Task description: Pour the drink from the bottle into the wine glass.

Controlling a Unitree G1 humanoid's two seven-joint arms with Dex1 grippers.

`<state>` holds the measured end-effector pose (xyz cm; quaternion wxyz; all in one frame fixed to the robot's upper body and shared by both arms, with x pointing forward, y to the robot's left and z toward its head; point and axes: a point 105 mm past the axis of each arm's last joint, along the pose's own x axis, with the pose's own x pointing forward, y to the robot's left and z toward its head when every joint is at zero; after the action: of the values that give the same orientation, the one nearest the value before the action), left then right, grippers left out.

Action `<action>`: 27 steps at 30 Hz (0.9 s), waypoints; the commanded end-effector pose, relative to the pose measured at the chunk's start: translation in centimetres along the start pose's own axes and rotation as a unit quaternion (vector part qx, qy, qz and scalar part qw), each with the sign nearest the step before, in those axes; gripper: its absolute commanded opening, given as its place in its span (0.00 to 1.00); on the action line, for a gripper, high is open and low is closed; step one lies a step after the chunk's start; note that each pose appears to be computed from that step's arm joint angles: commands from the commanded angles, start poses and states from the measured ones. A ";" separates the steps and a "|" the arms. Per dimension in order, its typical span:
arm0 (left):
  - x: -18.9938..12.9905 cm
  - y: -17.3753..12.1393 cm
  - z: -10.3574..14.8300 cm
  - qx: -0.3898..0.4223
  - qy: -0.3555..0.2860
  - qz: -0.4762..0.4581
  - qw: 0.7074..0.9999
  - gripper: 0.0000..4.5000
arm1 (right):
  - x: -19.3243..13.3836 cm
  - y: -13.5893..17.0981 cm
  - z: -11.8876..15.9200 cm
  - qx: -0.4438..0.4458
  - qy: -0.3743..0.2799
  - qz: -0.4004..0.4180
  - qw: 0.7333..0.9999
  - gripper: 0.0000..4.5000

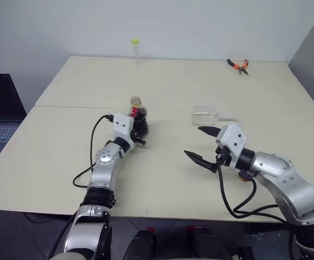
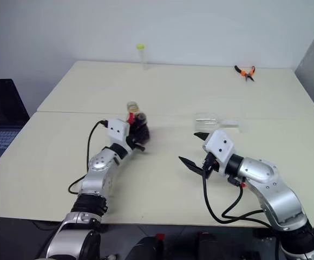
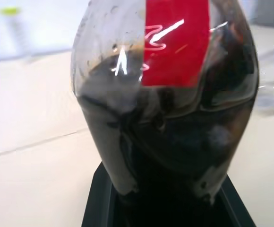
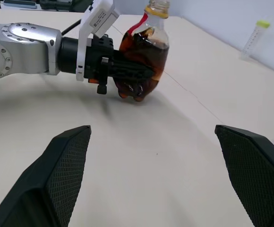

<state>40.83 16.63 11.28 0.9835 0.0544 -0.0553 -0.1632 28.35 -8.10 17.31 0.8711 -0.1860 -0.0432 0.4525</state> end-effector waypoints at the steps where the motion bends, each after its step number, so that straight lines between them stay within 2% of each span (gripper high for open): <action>1: 0.4 3.6 2.6 0.021 -0.049 0.063 0.997 0.14 | 1.3 0.2 1.5 -0.026 -0.025 0.006 0.999 1.00; 6: 0.4 6.9 2.2 0.009 -0.042 0.127 0.991 0.14 | 2.8 0.2 2.1 -0.044 -0.039 0.005 0.998 1.00; 16: 0.4 7.7 -0.2 -0.020 -0.004 0.155 0.988 0.14 | 3.3 1.2 2.1 -0.031 -0.046 0.017 0.998 1.00; 23: -0.2 6.2 -1.4 -0.032 -0.008 0.124 0.992 0.67 | 3.0 1.1 2.3 -0.024 -0.046 0.010 0.999 1.00; 27: -0.9 5.8 -1.3 -0.017 -0.022 0.115 0.993 0.96 | 2.7 1.1 2.4 -0.022 -0.046 0.009 0.999 1.00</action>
<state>41.79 23.01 8.74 0.9981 0.0194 -0.0448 -0.0381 28.97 -4.62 17.47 0.8603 -0.1835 -0.0644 0.4712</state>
